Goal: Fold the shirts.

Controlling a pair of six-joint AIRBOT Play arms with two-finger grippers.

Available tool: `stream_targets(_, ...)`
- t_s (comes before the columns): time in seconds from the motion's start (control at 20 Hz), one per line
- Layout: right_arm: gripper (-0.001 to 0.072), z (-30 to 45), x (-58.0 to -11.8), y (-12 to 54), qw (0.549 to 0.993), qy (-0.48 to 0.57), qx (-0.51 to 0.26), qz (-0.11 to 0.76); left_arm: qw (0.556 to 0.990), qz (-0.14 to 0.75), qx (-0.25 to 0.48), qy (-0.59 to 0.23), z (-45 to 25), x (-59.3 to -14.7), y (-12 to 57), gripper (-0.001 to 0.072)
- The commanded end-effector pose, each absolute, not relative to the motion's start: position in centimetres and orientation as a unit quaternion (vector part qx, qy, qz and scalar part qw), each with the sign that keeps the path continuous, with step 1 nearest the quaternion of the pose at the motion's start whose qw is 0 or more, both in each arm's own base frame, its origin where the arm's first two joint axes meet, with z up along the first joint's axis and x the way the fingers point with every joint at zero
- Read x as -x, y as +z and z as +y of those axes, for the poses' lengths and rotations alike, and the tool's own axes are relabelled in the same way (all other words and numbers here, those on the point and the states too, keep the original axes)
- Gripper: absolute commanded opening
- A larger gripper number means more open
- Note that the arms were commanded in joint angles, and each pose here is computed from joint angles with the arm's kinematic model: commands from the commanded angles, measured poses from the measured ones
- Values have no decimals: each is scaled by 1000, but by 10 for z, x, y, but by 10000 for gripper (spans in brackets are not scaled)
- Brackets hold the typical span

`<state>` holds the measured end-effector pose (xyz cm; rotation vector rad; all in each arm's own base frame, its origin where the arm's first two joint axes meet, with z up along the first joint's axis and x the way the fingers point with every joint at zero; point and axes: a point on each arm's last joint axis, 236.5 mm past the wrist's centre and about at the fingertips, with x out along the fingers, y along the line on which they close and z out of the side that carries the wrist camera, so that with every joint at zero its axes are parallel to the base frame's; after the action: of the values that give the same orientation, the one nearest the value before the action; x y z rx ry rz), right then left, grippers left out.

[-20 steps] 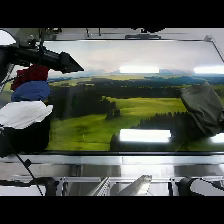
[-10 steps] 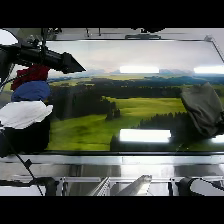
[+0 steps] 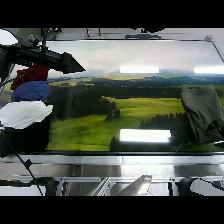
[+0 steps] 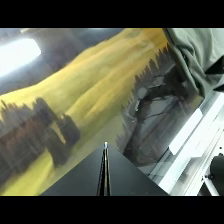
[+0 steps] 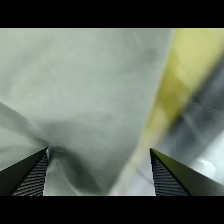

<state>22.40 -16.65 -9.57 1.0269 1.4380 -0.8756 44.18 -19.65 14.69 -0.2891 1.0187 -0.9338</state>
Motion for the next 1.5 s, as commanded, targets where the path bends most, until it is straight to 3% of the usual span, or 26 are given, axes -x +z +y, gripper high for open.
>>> stream_targets(0.0, 714, -160, -190, -70, 509, -355, -389, 681, 760, 469, 133, -430, -197, -441, 147, 3)
stream_targets(0.15, 713, -162, -193, -30, 512, -354, -389, 679, 757, 471, 132, -433, -197, -439, 147, 3)
stream_targets(0.45, 712, -169, -265, 74, 688, -312, -418, 505, 766, 450, 110, -445, -193, -436, 184, 2)
stream_targets(0.65, 688, -119, -296, 137, 764, -208, -437, 426, 764, 455, 116, -443, -193, -423, 202, 1)
stream_targets(0.7, 515, -105, -296, 145, 772, -191, -432, 425, 765, 456, 124, -438, -195, -417, 202, 1)
stream_targets(0.75, 237, -89, -294, 150, 780, -173, -420, 431, 767, 456, 131, -433, -198, -409, 199, 1)
stream_targets(0.8, 63, -73, -293, 154, 786, -154, -408, 439, 767, 458, 139, -428, -201, -398, 194, 1)
stream_targets(0.85, 12, -54, -291, 156, 792, -131, -392, 448, 763, 466, 147, -423, -203, -382, 185, 1)
stream_targets(1.1, 12, 46, -273, 140, 821, 7, -304, 483, 764, 486, 189, -380, -197, -295, 131, 2)
stream_targets(1.25, 12, 94, -255, 99, 816, 67, -277, 504, 768, 492, 213, -350, -189, -246, 92, 1)
stream_targets(1.45, 12, 113, -252, 75, 804, 86, -275, 520, 775, 484, 228, -336, -185, -218, 76, 2)
